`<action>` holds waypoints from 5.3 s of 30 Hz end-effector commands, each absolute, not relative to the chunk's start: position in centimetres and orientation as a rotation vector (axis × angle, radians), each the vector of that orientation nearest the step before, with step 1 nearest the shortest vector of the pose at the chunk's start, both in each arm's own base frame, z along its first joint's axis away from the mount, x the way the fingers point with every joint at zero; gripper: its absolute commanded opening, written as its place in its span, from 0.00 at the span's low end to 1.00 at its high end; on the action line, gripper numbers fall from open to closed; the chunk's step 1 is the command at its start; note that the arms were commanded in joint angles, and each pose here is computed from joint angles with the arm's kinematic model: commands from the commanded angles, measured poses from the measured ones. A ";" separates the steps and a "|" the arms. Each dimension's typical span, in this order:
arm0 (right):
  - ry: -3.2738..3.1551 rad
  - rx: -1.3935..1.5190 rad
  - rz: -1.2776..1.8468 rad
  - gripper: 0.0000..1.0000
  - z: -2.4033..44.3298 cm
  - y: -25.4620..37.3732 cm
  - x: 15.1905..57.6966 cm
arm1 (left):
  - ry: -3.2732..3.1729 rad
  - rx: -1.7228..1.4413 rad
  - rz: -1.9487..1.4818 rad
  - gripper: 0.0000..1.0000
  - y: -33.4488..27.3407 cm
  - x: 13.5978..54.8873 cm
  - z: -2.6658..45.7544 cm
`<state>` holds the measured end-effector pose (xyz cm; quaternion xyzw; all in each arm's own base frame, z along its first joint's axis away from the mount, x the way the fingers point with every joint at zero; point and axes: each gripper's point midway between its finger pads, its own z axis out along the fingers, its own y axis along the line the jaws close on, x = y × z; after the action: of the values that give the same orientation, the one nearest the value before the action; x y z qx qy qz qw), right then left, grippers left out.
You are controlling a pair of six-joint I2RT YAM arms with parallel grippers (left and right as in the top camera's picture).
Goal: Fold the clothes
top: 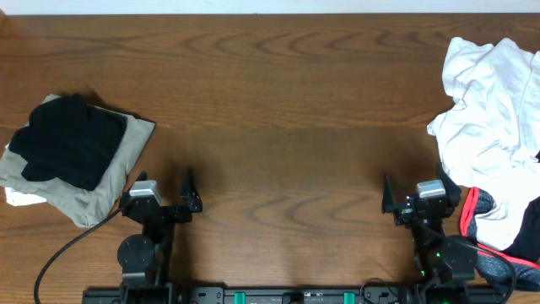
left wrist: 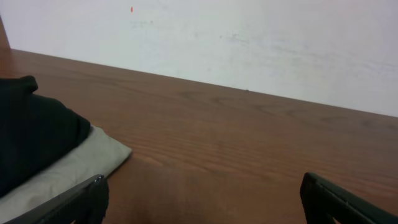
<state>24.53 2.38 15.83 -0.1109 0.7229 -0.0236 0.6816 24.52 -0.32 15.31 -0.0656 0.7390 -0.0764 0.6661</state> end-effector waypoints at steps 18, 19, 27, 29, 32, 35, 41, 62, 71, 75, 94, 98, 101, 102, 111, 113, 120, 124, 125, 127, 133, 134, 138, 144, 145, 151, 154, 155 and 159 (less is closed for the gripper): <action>1.626 -0.232 -0.057 0.99 15.8 2.1 24.5 | 1.715 -0.152 -0.186 0.98 -0.6 24.4 13.8; 1.626 -0.232 -0.058 0.99 15.8 2.1 24.5 | 1.715 -0.152 -0.186 0.98 -0.6 24.4 13.8; 1.626 -0.232 -0.057 0.99 15.8 2.1 24.5 | 1.715 -0.152 -0.186 0.98 -0.6 24.4 13.8; 1.626 -0.232 -0.057 0.99 15.8 2.1 24.5 | 1.715 -0.152 -0.186 0.98 -0.6 24.4 13.8; 1.626 -0.232 -0.057 0.99 15.8 2.1 24.5 | 1.715 -0.152 -0.186 0.98 -0.6 24.4 13.8; 1.626 -0.232 -0.057 0.99 15.8 2.1 24.5 | 1.715 -0.152 -0.186 0.98 -0.6 24.4 13.8; 1.626 -0.232 -0.057 0.99 15.8 2.1 24.5 | 1.715 -0.152 -0.186 0.98 -0.6 24.4 13.8; 1.626 -0.232 -0.057 0.99 15.8 2.1 24.5 | 1.715 -0.152 -0.186 0.98 -0.6 24.4 13.8; 1.626 -0.232 -0.058 0.99 15.8 2.1 24.5 | 1.715 -0.152 -0.186 0.98 -0.6 24.4 13.8; 1.623 -0.232 -0.057 0.99 15.8 2.1 24.5 | 1.715 -0.152 -0.187 0.98 -0.6 24.4 13.8; 1.632 -0.154 0.056 0.99 15.9 2.6 24.5 | 1.722 -0.132 -0.211 0.98 -1.0 24.3 14.3; 1.655 -0.132 0.038 0.99 16.1 2.1 24.3 | 1.773 -0.131 -0.218 0.98 -1.2 23.9 14.6; 1.672 -0.110 0.014 0.99 16.7 1.6 24.1 | 1.814 -0.136 -0.218 0.98 -1.2 23.6 15.5; 1.681 -0.104 0.007 0.99 17.0 1.4 24.1 | 1.827 -0.136 -0.220 0.98 -1.3 23.6 16.0; 1.906 -0.017 -0.047 0.99 18.9 -0.1 23.9 | 2.012 -0.162 -0.216 0.98 -1.3 23.6 21.7; 1.979 0.003 -0.032 0.99 19.3 0.0 24.3 | 2.065 -0.168 -0.218 0.98 -1.3 23.5 22.7; 2.292 -0.012 0.028 0.99 20.1 1.0 25.1 | 2.224 -0.192 -0.212 0.98 -1.4 22.2 25.7; 2.326 -0.047 0.108 0.99 22.0 2.2 26.4 | 2.216 -0.191 -0.211 0.98 -1.4 22.0 26.3; 2.320 -0.047 0.108 0.99 22.3 2.2 26.7 | 2.216 -0.191 -0.211 0.98 -1.4 22.0 26.3; 2.304 -0.028 0.067 0.99 22.8 1.6 27.5 | 2.217 -0.191 -0.212 0.98 -1.4 22.0 26.3; 2.435 0.288 -0.299 0.99 18.9 -5.3 28.4 | 2.221 -0.192 -0.211 0.98 -1.4 22.0 26.2; 2.470 0.324 -0.341 0.99 17.9 -6.4 28.5 | 2.222 -0.192 -0.211 0.98 -1.4 22.0 26.2; 2.606 0.463 -0.458 0.99 13.6 -10.2 28.4 | 2.226 -0.193 -0.211 0.98 -1.4 21.9 26.1; 2.786 0.563 -0.478 0.86 8.0 -12.3 27.8 | 2.233 -0.194 -0.211 0.98 -1.4 21.8 26.0; 2.806 0.567 -0.475 0.83 7.5 -12.3 27.7 | 2.234 -0.194 -0.211 0.98 -1.4 21.8 25.9; 2.874 0.617 -0.484 0.71 5.2 -12.9 27.2 | 2.238 -0.195 -0.211 0.98 -1.4 21.8 25.8; 2.853 0.635 -0.472 0.74 4.6 -13.4 27.9 | 2.241 -0.196 -0.211 0.98 -1.4 21.7 25.8; 2.847 0.638 -0.467 0.74 4.4 -13.5 28.2 | 2.243 -0.196 -0.211 0.98 -1.4 21.7 25.7; 2.863 0.638 -0.468 0.75 3.3 -13.6 28.5 | 2.255 -0.198 -0.210 0.98 -1.4 21.5 25.5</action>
<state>28.34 -13.32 3.93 0.2067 0.9614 -0.1562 0.0924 21.57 -1.22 25.18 -0.0788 0.9004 -0.0807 0.4201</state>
